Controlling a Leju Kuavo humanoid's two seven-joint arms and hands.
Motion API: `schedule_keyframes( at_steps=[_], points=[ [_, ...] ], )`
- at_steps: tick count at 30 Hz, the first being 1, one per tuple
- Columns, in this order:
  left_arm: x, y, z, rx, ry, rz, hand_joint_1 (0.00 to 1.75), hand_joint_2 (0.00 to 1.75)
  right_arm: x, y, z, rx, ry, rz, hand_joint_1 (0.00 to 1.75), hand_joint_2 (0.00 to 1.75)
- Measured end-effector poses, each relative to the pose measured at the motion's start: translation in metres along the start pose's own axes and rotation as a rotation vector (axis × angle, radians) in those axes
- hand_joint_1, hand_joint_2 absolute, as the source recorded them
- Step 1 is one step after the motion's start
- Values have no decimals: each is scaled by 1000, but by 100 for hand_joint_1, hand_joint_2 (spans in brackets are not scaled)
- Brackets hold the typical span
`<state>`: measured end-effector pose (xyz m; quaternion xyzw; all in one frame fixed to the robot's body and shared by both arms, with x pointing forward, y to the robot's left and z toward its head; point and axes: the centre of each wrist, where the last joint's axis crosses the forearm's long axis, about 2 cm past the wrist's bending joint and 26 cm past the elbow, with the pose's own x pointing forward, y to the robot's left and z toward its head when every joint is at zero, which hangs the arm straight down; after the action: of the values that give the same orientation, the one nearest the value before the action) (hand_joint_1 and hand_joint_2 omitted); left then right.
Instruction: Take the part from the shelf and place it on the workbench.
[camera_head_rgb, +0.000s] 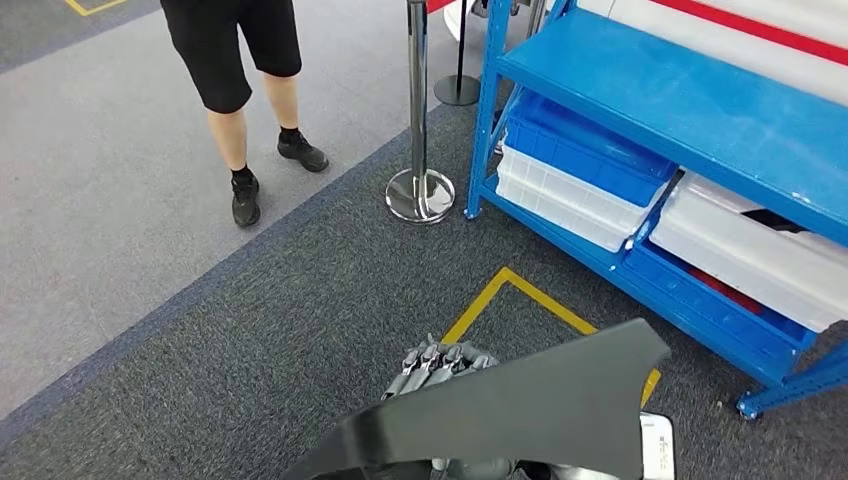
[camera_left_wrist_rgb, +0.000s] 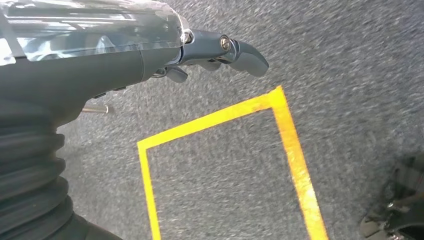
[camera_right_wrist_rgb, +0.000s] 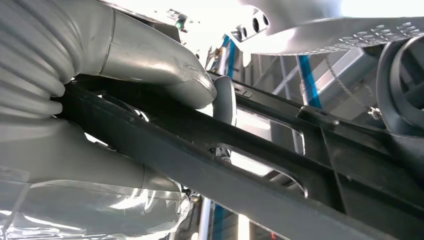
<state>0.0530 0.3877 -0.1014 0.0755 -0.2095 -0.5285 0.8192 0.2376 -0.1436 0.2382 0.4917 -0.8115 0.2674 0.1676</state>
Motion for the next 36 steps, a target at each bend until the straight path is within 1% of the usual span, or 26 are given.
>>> schedule_keyframes(
  at_steps=[4,10,14,19,23,30,36],
  points=[
    [5,0,-2,10,-4,-1,0,175,-5,0,2,-18,13,-10,175,175],
    [11,-4,-3,29,-44,-6,0,175,-13,1,6,-27,46,-12,175,175],
    [11,-9,-3,26,-55,-5,0,175,-18,3,1,-11,48,-23,175,175],
    [17,-7,-5,37,-73,0,0,175,-23,7,-6,7,38,-44,175,175],
    [18,-13,-4,24,-82,8,0,175,-24,8,-10,14,29,-51,175,175],
    [15,-14,-3,20,-81,10,0,175,-25,8,-15,33,22,-57,175,175],
    [19,-12,-5,30,-85,28,0,175,-26,9,-13,41,29,-73,175,175]
  ],
)
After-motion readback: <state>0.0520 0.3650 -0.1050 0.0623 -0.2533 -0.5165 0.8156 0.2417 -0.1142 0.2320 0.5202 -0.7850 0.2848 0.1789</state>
